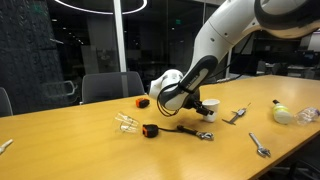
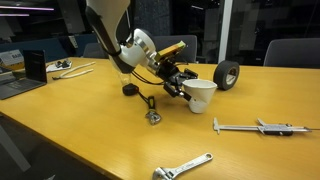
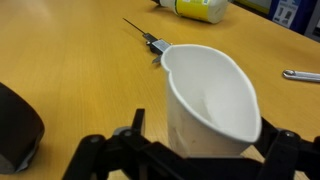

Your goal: Pick up the white cup, put the clear cup inside the white cup

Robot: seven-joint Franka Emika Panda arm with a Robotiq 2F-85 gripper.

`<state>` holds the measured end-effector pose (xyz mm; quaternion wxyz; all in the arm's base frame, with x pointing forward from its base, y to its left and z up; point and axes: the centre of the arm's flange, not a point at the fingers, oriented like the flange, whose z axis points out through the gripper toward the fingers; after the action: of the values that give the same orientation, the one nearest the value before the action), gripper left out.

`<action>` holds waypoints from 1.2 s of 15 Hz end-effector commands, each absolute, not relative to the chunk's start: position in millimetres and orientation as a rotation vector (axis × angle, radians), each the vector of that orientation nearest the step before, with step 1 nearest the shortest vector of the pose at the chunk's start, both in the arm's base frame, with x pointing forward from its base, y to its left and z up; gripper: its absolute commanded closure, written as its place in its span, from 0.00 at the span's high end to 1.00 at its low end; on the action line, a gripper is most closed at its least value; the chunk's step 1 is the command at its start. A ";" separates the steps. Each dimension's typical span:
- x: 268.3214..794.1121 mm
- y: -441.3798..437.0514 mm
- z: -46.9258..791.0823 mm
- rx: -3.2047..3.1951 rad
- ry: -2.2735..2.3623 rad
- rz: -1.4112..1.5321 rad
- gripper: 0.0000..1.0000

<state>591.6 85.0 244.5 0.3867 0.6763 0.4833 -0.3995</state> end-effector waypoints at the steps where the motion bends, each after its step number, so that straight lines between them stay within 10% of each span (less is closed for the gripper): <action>1: 595.9 97.1 283.2 1.800 1.245 -0.961 1.00; 18: 552.4 91.5 504.2 2.759 1.059 -0.595 1.00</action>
<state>566.7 110.5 483.0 0.1181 0.8883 0.3926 -0.2069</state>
